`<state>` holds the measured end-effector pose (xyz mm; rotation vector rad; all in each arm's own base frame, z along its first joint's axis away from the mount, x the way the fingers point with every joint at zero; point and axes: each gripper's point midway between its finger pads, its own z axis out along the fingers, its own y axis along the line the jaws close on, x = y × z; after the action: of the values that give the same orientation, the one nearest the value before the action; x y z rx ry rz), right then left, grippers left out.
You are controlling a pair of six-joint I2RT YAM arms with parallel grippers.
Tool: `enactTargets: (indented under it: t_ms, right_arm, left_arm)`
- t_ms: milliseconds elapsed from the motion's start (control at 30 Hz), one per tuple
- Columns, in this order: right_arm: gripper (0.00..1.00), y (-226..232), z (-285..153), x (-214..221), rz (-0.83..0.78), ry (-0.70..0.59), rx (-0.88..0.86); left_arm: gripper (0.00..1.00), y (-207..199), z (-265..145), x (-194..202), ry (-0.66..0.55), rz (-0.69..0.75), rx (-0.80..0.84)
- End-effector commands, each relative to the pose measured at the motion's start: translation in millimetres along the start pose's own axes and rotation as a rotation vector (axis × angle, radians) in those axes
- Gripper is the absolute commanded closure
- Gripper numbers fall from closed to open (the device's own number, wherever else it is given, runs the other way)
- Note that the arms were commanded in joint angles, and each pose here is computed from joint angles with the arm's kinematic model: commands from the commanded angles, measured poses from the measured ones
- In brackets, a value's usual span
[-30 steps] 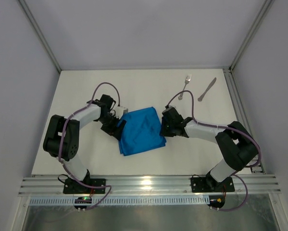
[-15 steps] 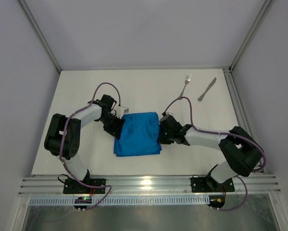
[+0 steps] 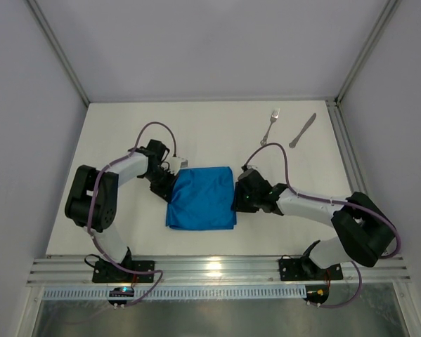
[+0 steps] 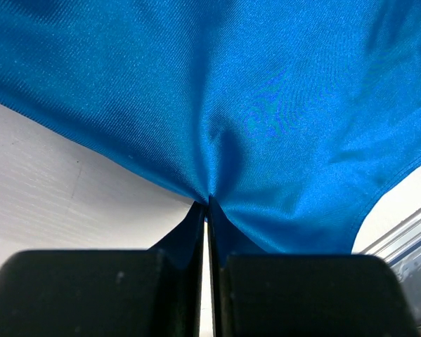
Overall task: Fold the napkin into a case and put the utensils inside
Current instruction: Smooth out the lower triangle-folded napkin at the center of the board.
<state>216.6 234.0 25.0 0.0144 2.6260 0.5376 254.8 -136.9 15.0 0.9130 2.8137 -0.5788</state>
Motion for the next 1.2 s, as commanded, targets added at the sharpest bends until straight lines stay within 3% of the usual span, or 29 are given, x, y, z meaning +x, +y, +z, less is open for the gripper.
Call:
enactTargets:
  t_ms: [0,67,400,600,733,967,1167]
  right_arm:
    - [0.59,10,-15,-38,-0.021,-0.097,-0.024]
    - [0.54,2,-14,-52,0.000,-0.121,-0.015]
    - [0.53,17,16,-113,0.025,-0.148,-0.066]
    - [0.53,9,49,-130,0.076,-0.139,-0.036]
    - [0.57,8,62,-128,0.084,-0.121,-0.034]
    - [0.68,13,61,-122,0.077,-0.122,-0.080]
    - [0.70,20,57,-119,0.046,-0.100,-0.124]
  left_arm:
    - [1.00,4,2,7,0.019,0.039,0.008]
    - [0.99,3,-1,9,0.026,0.051,0.014]
    - [0.96,-3,-10,14,0.048,0.165,0.056]
    - [0.85,-2,-11,18,0.059,0.192,0.056]
    - [0.68,-6,-18,11,0.037,0.182,0.073]
    - [0.56,6,-54,-18,-0.085,0.099,0.089]
    - [0.50,25,-37,-50,-0.137,0.033,0.082]
